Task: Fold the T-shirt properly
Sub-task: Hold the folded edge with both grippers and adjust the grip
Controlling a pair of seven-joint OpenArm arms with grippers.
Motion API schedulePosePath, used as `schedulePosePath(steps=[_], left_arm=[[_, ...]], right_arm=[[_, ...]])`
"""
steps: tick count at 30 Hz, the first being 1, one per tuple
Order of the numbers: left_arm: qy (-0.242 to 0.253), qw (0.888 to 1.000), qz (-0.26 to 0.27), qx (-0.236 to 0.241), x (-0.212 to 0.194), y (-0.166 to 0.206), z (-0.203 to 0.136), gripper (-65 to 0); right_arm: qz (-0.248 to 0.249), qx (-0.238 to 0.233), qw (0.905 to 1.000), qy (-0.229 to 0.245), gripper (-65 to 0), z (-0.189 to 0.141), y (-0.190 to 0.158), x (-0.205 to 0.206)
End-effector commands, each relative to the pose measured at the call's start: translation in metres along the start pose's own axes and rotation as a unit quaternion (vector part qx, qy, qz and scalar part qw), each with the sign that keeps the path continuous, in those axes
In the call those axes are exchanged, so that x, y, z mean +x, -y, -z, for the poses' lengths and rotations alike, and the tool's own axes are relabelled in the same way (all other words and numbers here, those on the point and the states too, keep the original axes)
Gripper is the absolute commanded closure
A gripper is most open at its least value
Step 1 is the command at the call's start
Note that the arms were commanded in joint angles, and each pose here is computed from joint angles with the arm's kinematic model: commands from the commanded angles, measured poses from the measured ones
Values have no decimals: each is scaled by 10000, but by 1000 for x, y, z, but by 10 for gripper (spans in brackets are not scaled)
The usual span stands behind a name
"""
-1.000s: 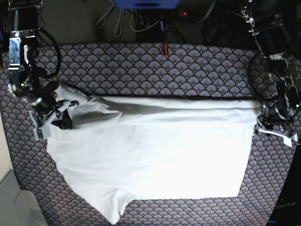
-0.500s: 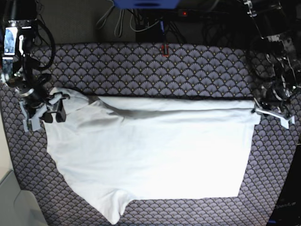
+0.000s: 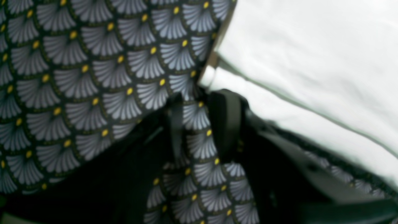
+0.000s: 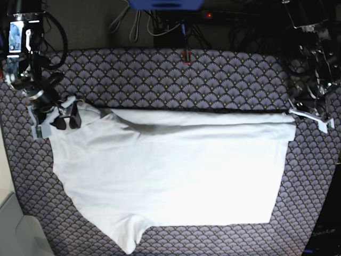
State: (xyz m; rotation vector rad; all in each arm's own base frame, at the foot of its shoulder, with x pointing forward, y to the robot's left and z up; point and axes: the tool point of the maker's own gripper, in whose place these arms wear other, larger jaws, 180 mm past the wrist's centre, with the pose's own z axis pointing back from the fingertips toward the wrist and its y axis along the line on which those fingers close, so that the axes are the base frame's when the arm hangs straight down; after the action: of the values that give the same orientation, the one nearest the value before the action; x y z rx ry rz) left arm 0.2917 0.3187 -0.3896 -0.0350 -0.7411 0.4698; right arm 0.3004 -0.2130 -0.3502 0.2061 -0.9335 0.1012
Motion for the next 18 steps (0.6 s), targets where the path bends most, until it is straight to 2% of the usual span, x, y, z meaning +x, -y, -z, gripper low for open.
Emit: schedulePosePath(steps=[1,8,18], left_arm=[[336,9994,49,-62,26,4,-3,-191],[261,9991,200,-257,31,26,9,-192],[-3,9997,144,-199,15,20,18,-191]], right_arm=[[-78,-3,9996,257,-303,-3,3,17],[-75,-10,9998,186,-303,-5,3,11],[-76,-13,9999,155,-303,-5,3,9]])
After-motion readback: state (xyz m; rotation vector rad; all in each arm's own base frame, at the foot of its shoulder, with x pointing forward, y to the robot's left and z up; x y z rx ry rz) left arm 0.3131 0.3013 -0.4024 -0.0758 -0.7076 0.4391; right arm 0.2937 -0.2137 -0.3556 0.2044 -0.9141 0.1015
